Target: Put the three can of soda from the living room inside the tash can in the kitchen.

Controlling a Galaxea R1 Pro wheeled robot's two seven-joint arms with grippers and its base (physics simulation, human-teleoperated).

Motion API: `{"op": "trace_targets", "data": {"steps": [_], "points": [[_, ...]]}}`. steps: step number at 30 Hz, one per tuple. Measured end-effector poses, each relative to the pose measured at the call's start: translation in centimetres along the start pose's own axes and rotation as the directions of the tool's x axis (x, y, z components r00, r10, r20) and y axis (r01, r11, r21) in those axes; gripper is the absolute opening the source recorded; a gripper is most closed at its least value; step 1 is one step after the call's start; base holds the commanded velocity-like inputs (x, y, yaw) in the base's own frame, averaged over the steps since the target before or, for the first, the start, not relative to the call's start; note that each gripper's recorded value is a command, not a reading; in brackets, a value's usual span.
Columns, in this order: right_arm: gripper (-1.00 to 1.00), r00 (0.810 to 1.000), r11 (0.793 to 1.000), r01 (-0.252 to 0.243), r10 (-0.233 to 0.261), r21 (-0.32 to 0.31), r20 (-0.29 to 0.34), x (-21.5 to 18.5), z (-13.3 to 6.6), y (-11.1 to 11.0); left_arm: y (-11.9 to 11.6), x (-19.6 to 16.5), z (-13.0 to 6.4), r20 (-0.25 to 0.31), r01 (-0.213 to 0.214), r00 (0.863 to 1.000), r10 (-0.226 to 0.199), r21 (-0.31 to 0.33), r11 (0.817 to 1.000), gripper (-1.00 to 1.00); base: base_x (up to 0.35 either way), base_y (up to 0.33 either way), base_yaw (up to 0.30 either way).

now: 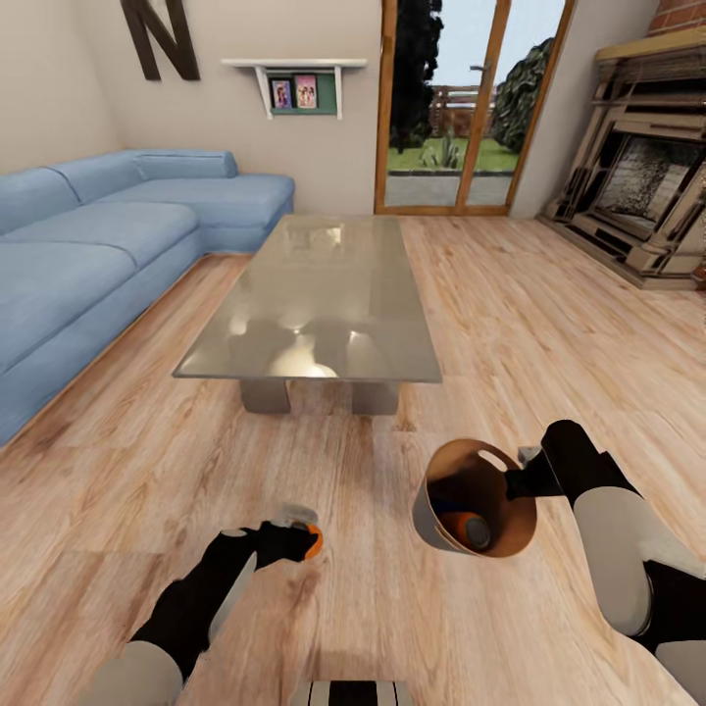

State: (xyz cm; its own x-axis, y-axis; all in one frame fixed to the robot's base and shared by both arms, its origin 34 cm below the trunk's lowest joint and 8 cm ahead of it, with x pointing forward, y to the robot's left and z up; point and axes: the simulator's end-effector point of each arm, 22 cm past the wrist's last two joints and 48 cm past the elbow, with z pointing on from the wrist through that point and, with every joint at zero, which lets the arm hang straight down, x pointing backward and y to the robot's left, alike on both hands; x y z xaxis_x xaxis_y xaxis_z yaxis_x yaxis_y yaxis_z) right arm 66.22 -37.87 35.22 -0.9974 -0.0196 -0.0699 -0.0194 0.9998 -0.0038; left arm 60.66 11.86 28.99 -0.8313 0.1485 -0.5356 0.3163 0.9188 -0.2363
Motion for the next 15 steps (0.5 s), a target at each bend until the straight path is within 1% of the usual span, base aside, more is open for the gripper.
{"op": "trace_targets", "data": {"steps": [2, 3, 4, 5, 6, 8, 10, 11, 12, 13, 14, 15], "points": [[-1.0, 1.0, 1.0, 0.008, -0.008, 0.003, 0.006, -0.1, -0.5, 0.0, 0.2, -2.9, -1.8, 0.028, -0.016, 0.999, 0.016, -0.004, 1.0, -1.0, 0.0, 0.0, 0.0], [-1.0, 1.0, 1.0, 0.01, -0.01, 0.004, 0.008, -0.1, -0.7, -0.1, 0.3, -3.7, -2.4, 0.039, -0.022, 0.999, 0.022, -0.006, 1.0, -1.0, 0.0, 0.0, 0.0], [-1.0, 1.0, 1.0, 0.013, -0.013, 0.003, 0.009, -0.1, -0.8, 0.0, 0.5, -5.9, -3.9, 0.07, -0.038, 0.997, 0.039, -0.015, 0.999, -1.0, 0.0, 0.0, 0.0], [-1.0, 1.0, 1.0, 0.011, -0.011, -0.001, 0.012, -0.2, -1.1, 0.1, 0.3, -7.0, -4.7, 0.088, -0.039, 0.995, 0.04, -0.013, 0.999, -1.0, 0.0, 0.0, 0.0], [-1.0, 1.0, 1.0, 0.012, -0.012, -0.005, 0.015, -0.2, -1.2, 0.3, 0.3, -8.6, -5.9, 0.114, -0.04, 0.993, 0.041, -0.01, 0.999, -1.0, 0.0, 0.0, 0.0], [-1.0, 1.0, 1.0, 0.013, -0.013, -0.01, 0.019, -0.3, -1.6, 0.6, -0.2, -10.5, -7.6, 0.147, -0.038, 0.988, 0.036, 0.01, 0.999, -1.0, 0.0, 0.0, 0.0], [-1.0, 0.999, 0.999, 0.047, -0.047, 0.004, 0.01, -0.2, -1.8, 1.1, -1.5, -13.3, -10.7, 0.191, -0.044, 0.981, 0.028, 0.079, 0.996, -1.0, 0.0, 0.0, 0.0], [-1.0, 0.997, 0.997, 0.071, -0.071, 0.016, 0.003, -0.1, -1.9, 1.3, -2.0, -14.0, -12.2, 0.197, -0.057, 0.98, 0.034, 0.111, 0.992, -1.0, 0.0, 0.0, 0.0], [-1.0, 0.996, 0.996, 0.084, -0.084, 0.023, 0.002, -0.1, -2.0, 1.4, -2.2, -14.7, -13.0, 0.203, -0.068, 0.978, 0.042, 0.124, 0.99, -1.0, 0.0, 0.0, 0.0], [-1.0, 0.995, 0.994, 0.104, -0.104, 0.029, -0.004, 0.0, -2.1, 1.8, -2.5, -16.3, -14.5, 0.218, -0.089, 0.974, 0.055, 0.151, 0.985, -1.0, 0.0, 0.0, 0.0], [-1.0, 0.99, 0.989, 0.141, -0.14, 0.038, -0.015, 0.1, -1.9, 2.7, -4.6, -19.0, -17.3, 0.219, -0.124, 0.973, 0.068, 0.253, 0.96, -1.0, 0.0, 0.0, 0.0], [-1.0, 0.99, 0.99, 0.137, -0.137, 0.022, -0.017, 0.3, -2.0, 3.5, -5.4, -22.8, -19.5, 0.278, -0.169, 0.956, 0.091, 0.268, 0.948, -1.0, 0.0, 0.0, 0.0]]}}
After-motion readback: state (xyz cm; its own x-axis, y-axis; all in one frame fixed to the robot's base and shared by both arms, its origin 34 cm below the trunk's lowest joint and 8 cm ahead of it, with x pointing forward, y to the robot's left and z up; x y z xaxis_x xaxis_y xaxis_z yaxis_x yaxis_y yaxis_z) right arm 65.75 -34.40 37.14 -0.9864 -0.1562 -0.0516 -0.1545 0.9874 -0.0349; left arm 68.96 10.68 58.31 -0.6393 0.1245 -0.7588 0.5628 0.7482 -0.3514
